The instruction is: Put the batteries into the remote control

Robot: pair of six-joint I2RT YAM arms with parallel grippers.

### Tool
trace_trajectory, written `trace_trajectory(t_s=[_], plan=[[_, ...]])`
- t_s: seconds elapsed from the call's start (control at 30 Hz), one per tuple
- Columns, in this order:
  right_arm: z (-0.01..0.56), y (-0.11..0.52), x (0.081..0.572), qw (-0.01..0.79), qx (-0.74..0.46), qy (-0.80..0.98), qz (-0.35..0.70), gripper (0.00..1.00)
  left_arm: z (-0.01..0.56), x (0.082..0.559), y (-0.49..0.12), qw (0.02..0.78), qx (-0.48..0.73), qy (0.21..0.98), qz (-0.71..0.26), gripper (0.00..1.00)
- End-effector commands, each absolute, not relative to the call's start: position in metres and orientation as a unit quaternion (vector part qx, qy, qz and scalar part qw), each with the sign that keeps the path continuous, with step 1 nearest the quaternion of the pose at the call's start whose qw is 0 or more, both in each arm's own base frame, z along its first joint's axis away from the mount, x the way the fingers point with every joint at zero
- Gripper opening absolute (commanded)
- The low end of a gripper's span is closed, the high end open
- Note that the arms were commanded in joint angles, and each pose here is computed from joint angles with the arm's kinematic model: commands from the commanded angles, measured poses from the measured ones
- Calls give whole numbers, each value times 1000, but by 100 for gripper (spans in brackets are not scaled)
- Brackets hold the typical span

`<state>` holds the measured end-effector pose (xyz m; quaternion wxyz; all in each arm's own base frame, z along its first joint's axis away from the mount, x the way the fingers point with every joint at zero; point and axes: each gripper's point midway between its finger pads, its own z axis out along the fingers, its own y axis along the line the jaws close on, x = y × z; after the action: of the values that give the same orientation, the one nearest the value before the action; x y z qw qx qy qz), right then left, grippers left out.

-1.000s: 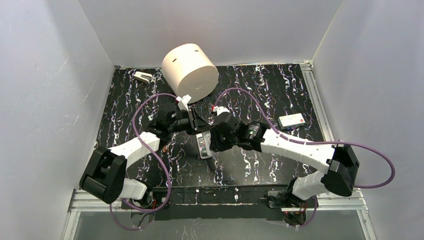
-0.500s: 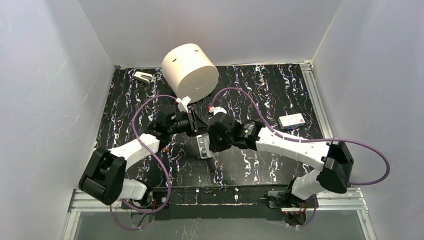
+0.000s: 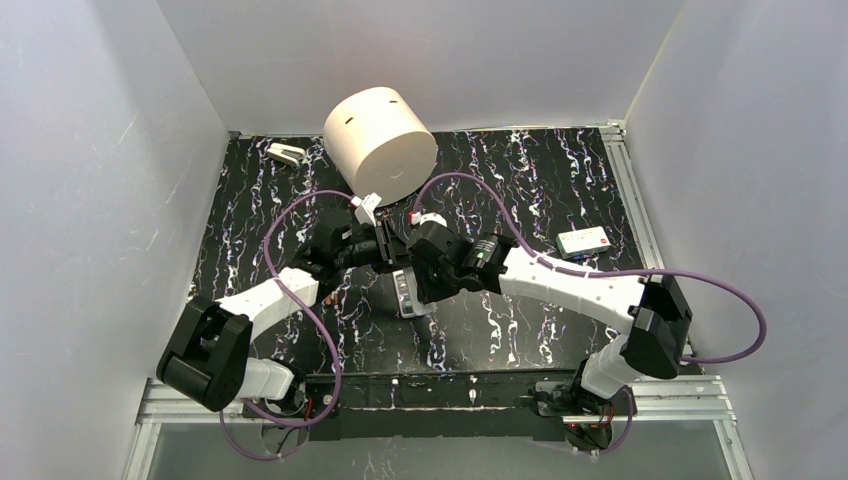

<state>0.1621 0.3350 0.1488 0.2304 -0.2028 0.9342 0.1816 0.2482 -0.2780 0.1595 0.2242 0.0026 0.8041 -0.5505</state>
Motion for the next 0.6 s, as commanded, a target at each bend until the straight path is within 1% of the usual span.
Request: trace_trajectory(t_s=[0.0, 0.23, 0.47, 0.57], plan=[[148, 331, 166, 225, -200, 941, 156, 33, 191, 225, -285, 183, 18, 778, -601, 0], [149, 331, 164, 218, -195, 943, 157, 42, 192, 225, -286, 167, 4, 779, -605, 0], [159, 331, 166, 232, -186, 940, 168, 48, 184, 229, -287, 160, -6, 784, -599, 0], [169, 332, 167, 246, -180, 935, 183, 57, 182, 230, -286, 160, -9, 786, -598, 0]])
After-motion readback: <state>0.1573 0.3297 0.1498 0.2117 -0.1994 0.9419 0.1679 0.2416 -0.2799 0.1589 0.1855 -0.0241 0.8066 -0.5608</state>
